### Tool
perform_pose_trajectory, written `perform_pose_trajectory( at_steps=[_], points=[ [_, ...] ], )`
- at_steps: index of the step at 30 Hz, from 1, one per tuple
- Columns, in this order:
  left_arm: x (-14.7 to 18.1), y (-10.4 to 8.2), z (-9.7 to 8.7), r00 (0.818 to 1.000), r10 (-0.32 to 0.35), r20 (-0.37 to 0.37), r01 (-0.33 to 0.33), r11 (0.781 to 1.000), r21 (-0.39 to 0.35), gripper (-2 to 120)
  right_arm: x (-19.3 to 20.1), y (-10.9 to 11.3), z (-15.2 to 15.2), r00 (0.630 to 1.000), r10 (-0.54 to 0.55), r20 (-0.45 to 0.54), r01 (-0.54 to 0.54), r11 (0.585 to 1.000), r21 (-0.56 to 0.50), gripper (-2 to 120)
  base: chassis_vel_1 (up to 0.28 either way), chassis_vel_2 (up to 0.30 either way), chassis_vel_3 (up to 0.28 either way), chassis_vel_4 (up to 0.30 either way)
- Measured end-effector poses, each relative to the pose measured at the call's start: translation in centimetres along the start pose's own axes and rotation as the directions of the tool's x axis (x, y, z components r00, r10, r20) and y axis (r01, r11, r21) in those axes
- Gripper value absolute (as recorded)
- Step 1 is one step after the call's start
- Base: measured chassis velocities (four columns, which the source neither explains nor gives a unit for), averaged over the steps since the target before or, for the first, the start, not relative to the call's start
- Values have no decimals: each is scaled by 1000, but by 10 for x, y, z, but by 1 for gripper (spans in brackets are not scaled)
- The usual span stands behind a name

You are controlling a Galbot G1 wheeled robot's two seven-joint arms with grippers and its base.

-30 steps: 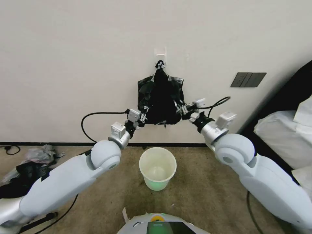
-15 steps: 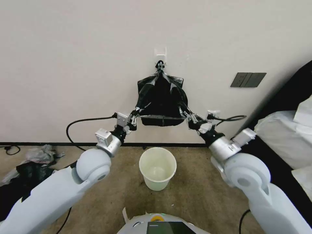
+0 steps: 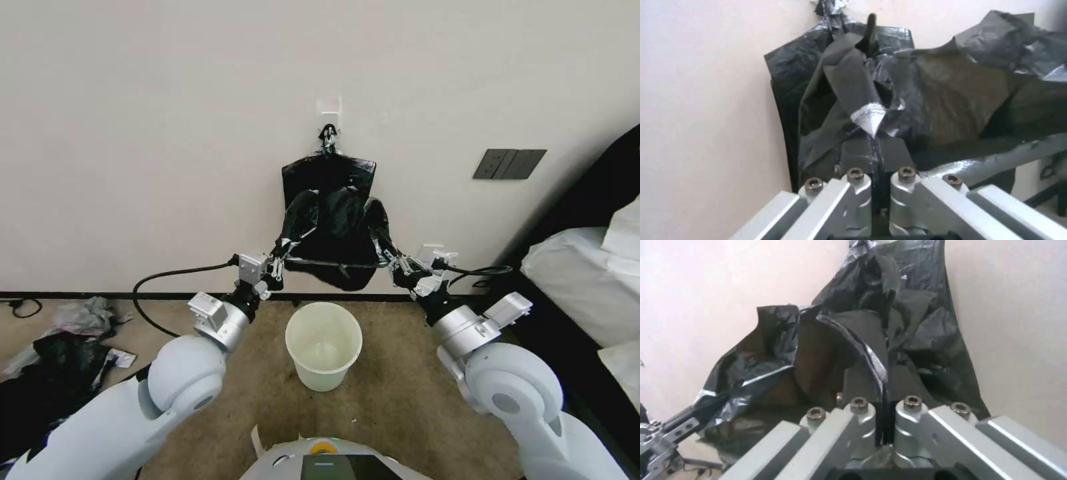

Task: Place a trash bag onto the trash bin.

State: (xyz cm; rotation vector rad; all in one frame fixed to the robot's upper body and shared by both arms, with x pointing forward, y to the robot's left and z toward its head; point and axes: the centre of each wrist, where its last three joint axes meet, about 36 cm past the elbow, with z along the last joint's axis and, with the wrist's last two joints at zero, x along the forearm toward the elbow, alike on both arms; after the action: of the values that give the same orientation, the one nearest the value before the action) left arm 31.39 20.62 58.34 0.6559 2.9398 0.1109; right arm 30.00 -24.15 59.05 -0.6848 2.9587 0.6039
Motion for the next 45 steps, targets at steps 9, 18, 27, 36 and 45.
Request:
perform_pose_trajectory(
  at_steps=[9, 18, 27, 36, 45],
  points=[
    [1, -6, 10, 1000, 5, -25, -4, 1000, 25, 0, 9, -3, 10, 999, 42, -34, -43, 998, -39, 0, 0, 0, 0, 0],
    [10, -18, 24, 998, 4, -59, -1, 998, 66, 0, 16, -2, 24, 993, 59, -99, -69, 992, -104, 0, 0, 0, 0, 0],
    [14, -27, 29, 997, 16, -70, -10, 996, 91, 0, 17, -3, 22, 989, 70, -131, -90, 984, -155, 0, 0, 0, 0, 0],
    [9, -35, 52, 995, -7, -101, 19, 993, 121, 0, 26, 0, 38, 971, 96, -220, -151, 957, -247, 0, 0, 0, 0, 0],
    [4, -52, 87, 988, -30, -154, 53, 988, 144, 0, 31, 3, 46, 961, 114, -254, -185, 943, -278, 0, 0, 0, 0, 0]
  ],
)
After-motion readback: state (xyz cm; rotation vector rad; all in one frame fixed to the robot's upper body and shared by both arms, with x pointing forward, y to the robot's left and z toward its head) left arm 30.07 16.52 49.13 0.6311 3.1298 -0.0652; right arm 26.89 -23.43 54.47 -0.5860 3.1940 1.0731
